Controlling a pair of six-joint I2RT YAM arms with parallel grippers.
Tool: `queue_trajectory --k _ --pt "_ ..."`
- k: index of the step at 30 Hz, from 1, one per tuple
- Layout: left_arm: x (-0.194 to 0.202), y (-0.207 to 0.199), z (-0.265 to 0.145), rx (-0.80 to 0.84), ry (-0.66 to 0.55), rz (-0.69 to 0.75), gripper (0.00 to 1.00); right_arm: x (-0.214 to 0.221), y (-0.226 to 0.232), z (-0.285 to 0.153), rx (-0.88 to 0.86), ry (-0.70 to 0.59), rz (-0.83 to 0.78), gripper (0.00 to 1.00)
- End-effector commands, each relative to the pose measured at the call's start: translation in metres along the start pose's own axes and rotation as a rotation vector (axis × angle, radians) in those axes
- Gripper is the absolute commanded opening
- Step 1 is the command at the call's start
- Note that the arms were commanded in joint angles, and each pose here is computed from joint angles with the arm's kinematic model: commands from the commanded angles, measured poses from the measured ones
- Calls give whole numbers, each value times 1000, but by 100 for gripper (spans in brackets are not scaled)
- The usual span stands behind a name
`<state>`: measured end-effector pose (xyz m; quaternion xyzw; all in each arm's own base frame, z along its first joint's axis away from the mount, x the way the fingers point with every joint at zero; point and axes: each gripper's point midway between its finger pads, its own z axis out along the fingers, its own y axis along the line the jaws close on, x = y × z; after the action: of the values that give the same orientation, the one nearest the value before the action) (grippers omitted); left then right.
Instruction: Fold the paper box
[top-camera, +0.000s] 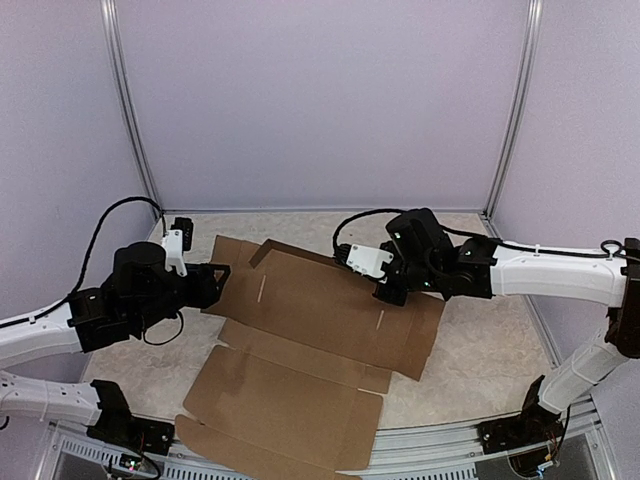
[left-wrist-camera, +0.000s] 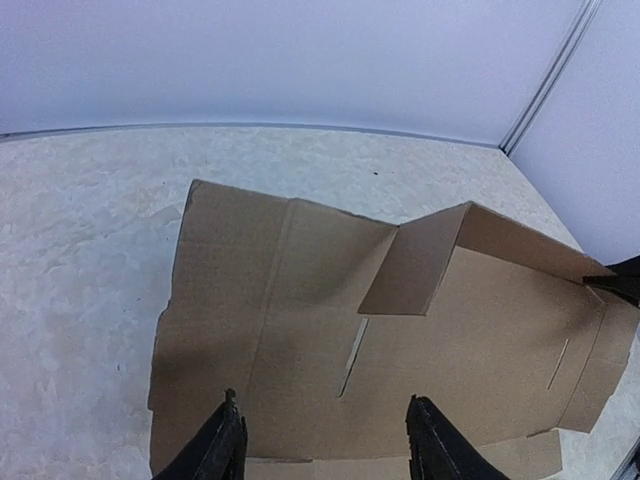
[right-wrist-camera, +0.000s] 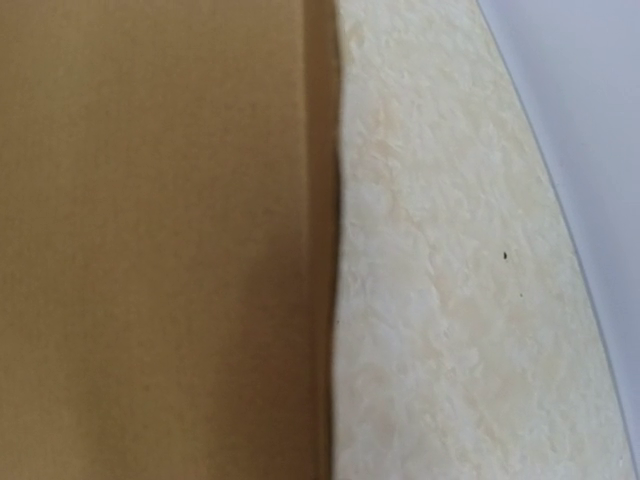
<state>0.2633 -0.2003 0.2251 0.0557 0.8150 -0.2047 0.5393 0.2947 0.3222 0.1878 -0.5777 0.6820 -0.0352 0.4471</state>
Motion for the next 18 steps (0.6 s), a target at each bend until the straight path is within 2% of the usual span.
queue_trajectory --k 1,3,7,10,18 --pt "56 19 4 12 199 -93 50 -4 -1 5 -16 -12 -2 0" --pt "69 27 9 17 239 -152 41 -3 1 5 -25 -15 4 0" --pt "90 42 19 12 293 -223 14 1 3 6 -39 -10 13 0" --pt "99 53 24 -28 319 -235 2 3 3 5 -37 -10 20 0" --pt "128 74 31 -128 401 -240 0 5 4 5 -34 -10 33 0"
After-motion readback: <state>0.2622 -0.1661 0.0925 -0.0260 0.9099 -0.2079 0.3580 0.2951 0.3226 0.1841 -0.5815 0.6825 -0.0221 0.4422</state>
